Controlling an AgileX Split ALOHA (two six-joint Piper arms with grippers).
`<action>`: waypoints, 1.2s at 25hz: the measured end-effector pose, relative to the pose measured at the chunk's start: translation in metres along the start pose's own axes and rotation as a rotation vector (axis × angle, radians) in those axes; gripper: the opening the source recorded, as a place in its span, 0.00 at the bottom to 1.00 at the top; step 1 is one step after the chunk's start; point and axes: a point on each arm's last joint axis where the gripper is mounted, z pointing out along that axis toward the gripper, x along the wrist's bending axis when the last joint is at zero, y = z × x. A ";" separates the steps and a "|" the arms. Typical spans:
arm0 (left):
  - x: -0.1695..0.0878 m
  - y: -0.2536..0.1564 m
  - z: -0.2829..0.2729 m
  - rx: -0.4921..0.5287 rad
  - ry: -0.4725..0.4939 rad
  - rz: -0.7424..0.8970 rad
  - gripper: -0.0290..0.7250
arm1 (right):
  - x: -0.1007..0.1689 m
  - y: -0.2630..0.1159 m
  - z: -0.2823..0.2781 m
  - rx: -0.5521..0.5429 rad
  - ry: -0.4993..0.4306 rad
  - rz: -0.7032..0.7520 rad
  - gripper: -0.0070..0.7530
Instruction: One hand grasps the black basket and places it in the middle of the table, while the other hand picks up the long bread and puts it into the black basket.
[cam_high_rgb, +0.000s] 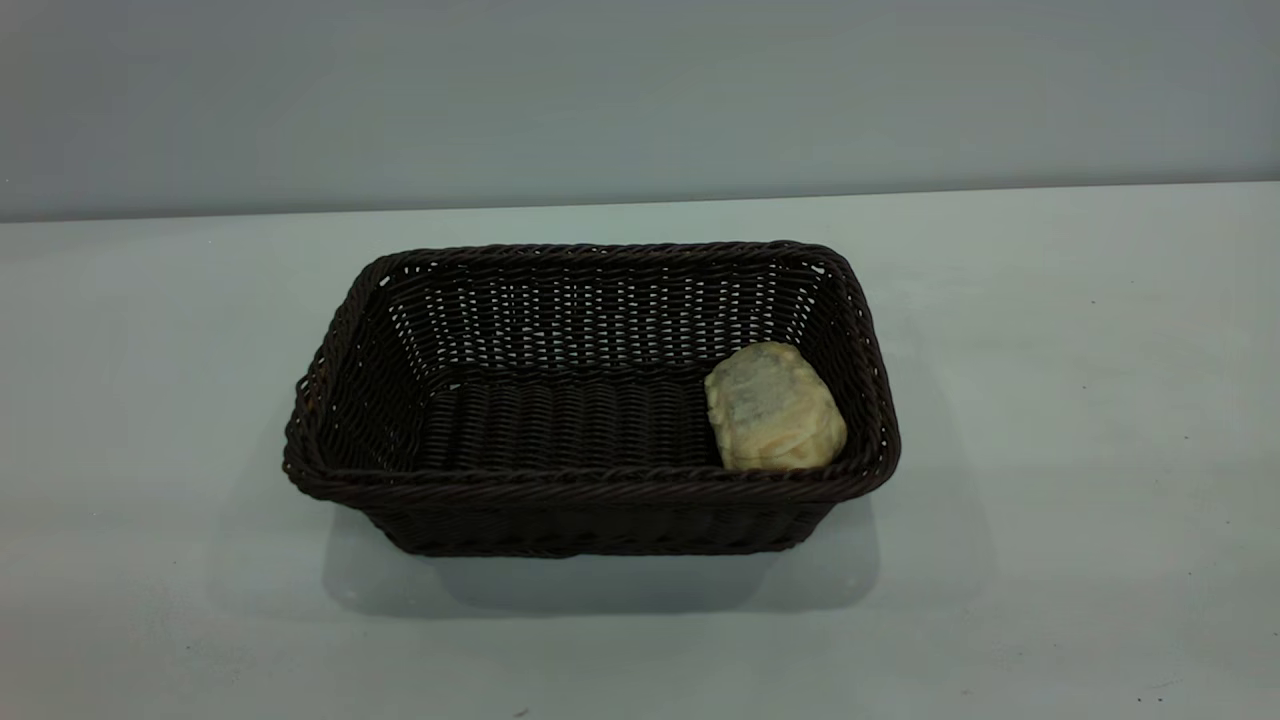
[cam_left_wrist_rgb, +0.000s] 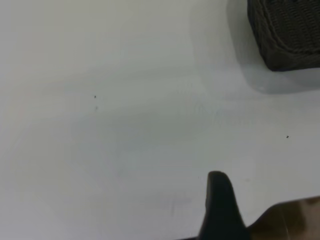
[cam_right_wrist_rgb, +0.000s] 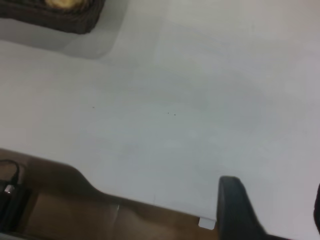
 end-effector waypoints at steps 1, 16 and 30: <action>0.000 -0.001 0.000 0.010 0.000 -0.004 0.78 | 0.000 0.000 0.000 0.001 -0.004 0.004 0.48; -0.004 -0.011 0.005 0.094 -0.034 -0.049 0.78 | -0.005 -0.003 0.000 -0.002 -0.064 0.075 0.48; -0.004 -0.011 0.005 0.094 -0.036 -0.049 0.78 | -0.005 -0.007 -0.005 -0.037 -0.066 0.078 0.47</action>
